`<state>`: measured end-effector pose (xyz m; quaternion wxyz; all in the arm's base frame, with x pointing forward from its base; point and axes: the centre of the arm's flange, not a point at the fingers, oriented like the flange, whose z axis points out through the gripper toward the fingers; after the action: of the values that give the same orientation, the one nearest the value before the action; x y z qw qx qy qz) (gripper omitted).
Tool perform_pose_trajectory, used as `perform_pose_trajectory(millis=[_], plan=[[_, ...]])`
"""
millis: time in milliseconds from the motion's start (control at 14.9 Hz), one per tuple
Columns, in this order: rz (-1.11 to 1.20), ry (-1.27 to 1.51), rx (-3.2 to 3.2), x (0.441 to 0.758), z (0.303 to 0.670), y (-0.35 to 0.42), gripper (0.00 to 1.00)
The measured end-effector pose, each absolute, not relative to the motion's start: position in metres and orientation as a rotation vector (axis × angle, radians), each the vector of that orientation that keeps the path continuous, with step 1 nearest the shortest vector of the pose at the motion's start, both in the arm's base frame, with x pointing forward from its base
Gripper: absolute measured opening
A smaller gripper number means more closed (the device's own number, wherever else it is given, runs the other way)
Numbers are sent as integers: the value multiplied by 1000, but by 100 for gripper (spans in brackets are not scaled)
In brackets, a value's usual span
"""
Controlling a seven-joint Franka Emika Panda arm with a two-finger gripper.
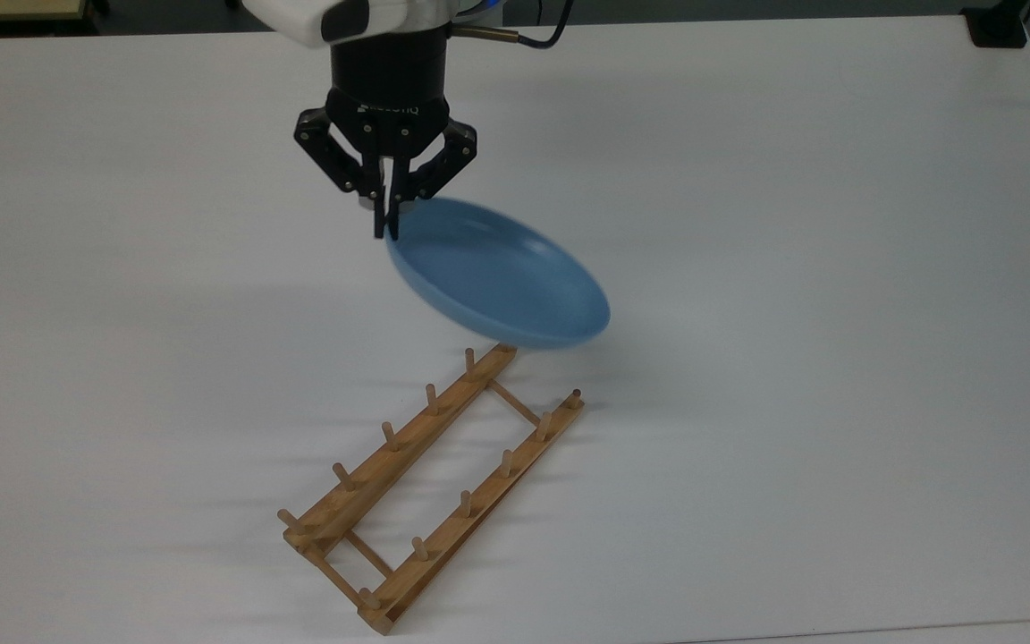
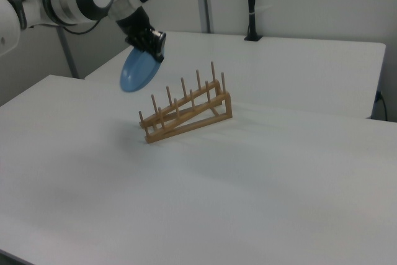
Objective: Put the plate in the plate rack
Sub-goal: 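Carry the upright plate over the wooden rack pegs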
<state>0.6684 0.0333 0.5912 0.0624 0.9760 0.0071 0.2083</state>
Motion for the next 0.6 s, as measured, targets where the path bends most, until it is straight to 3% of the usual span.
perform_pose_trajectory(millis=[202,605], plan=[[870,11,2846,681,604,38,5],[939,82,2656,700,577,43,5]])
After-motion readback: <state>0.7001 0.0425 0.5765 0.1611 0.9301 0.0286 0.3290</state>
